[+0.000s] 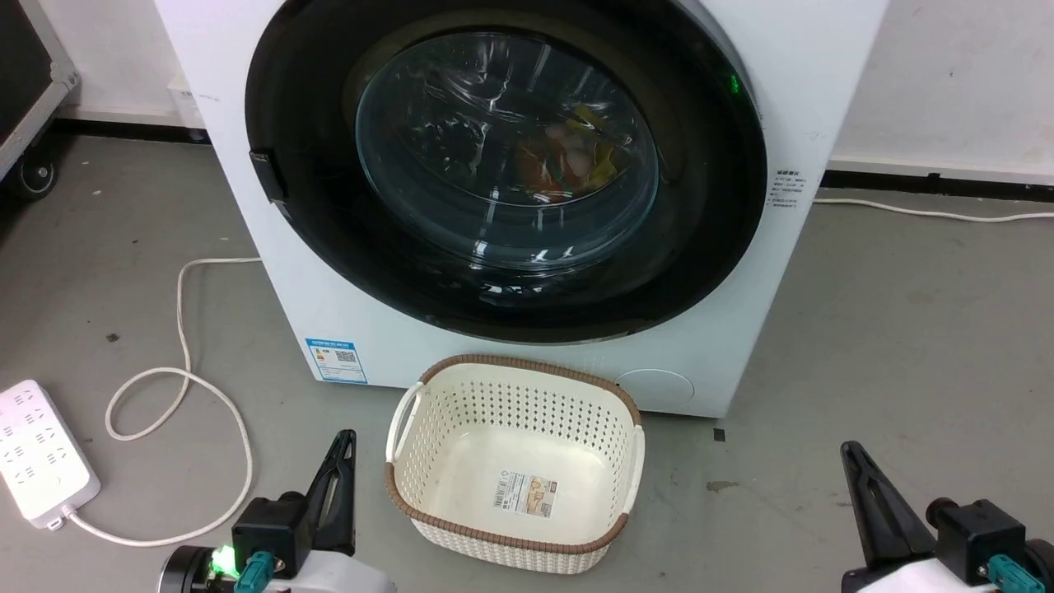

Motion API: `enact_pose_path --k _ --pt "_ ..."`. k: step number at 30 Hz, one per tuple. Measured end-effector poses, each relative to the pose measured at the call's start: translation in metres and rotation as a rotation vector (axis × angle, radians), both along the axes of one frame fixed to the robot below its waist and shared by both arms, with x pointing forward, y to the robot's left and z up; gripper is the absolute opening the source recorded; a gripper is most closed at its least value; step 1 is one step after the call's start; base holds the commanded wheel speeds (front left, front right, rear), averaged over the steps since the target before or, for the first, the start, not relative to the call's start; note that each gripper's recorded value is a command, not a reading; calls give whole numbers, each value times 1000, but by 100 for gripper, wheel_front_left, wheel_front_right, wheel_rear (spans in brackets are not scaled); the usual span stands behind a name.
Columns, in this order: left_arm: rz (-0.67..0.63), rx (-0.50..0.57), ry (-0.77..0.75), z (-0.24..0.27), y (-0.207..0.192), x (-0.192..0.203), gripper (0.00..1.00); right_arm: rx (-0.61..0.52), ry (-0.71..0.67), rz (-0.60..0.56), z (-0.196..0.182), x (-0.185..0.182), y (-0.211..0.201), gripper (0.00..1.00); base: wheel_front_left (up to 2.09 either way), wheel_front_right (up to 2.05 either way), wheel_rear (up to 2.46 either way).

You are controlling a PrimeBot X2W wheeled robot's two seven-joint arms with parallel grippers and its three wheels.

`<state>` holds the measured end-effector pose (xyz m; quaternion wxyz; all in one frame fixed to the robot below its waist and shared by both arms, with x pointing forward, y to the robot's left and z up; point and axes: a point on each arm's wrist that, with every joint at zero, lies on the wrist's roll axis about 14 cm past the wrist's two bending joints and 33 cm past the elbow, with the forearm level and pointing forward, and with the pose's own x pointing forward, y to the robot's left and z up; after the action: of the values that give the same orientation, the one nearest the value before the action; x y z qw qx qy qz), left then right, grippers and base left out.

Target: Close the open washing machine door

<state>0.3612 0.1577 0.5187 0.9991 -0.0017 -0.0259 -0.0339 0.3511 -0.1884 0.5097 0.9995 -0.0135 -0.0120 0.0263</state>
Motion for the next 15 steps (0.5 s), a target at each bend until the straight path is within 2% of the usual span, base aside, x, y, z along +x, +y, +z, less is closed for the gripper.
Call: enact_pose_path --k 15 --pt "16 13 12 1 5 2 0 -3 18 15 0 3 5 0 0 0 0"
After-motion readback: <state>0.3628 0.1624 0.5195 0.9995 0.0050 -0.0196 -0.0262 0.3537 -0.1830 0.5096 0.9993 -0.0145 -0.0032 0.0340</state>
